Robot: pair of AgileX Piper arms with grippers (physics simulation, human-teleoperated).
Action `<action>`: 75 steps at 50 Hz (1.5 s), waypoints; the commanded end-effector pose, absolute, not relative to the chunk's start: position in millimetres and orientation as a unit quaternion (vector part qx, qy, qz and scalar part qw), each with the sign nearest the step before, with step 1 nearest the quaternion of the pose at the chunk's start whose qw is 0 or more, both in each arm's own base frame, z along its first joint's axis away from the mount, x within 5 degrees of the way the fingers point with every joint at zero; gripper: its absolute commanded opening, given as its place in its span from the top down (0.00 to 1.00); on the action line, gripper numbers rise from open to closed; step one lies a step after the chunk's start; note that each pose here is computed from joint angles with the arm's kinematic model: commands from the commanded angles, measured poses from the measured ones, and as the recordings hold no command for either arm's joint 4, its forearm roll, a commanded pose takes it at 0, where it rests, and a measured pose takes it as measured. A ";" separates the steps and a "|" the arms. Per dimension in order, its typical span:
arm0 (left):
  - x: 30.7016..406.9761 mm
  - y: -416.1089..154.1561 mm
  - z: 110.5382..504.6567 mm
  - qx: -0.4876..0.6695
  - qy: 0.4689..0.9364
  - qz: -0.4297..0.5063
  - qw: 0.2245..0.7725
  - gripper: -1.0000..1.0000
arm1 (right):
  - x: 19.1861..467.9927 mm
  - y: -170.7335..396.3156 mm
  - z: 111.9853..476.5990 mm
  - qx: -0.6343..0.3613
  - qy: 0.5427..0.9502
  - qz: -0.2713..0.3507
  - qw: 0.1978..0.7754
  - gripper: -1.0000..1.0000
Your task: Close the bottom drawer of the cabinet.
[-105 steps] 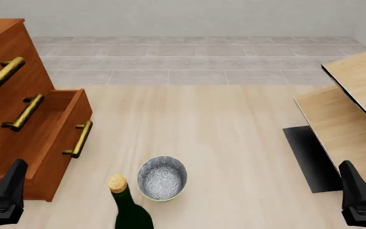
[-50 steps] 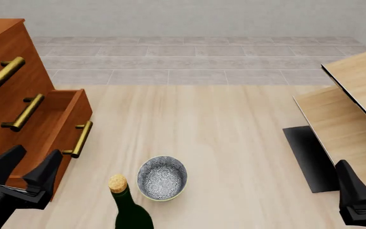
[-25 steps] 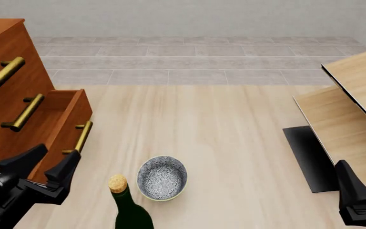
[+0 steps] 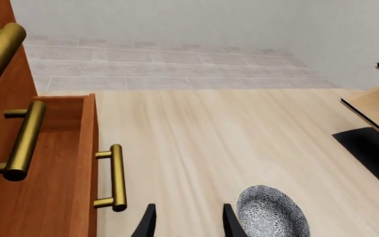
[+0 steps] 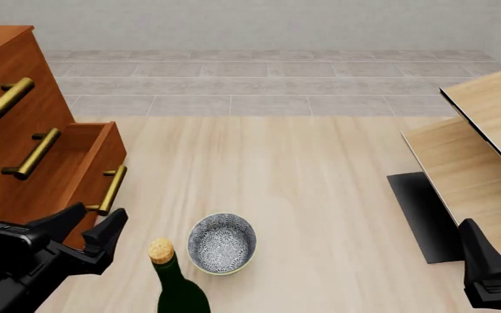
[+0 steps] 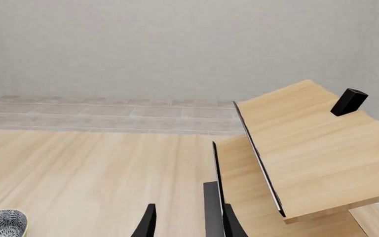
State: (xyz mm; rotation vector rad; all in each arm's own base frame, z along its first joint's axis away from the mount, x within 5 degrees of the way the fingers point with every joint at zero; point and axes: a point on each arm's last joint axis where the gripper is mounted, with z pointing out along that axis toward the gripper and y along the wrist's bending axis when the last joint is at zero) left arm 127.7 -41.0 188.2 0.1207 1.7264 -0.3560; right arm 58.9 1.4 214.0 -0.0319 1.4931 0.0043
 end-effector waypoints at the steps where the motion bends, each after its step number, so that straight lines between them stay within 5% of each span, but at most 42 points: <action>1: 135.3 -44.6 179.1 0.039 0.766 -0.170 0.619 0.00 | 58.7 1.4 214.1 -0.016 0.679 0.001 0.734 0.00; 75: 190.7 -28.6 116.7 -0.086 0.810 -0.146 0.562 0.00 | 58.2 1.5 214.2 -0.021 0.677 -0.004 0.736 0.00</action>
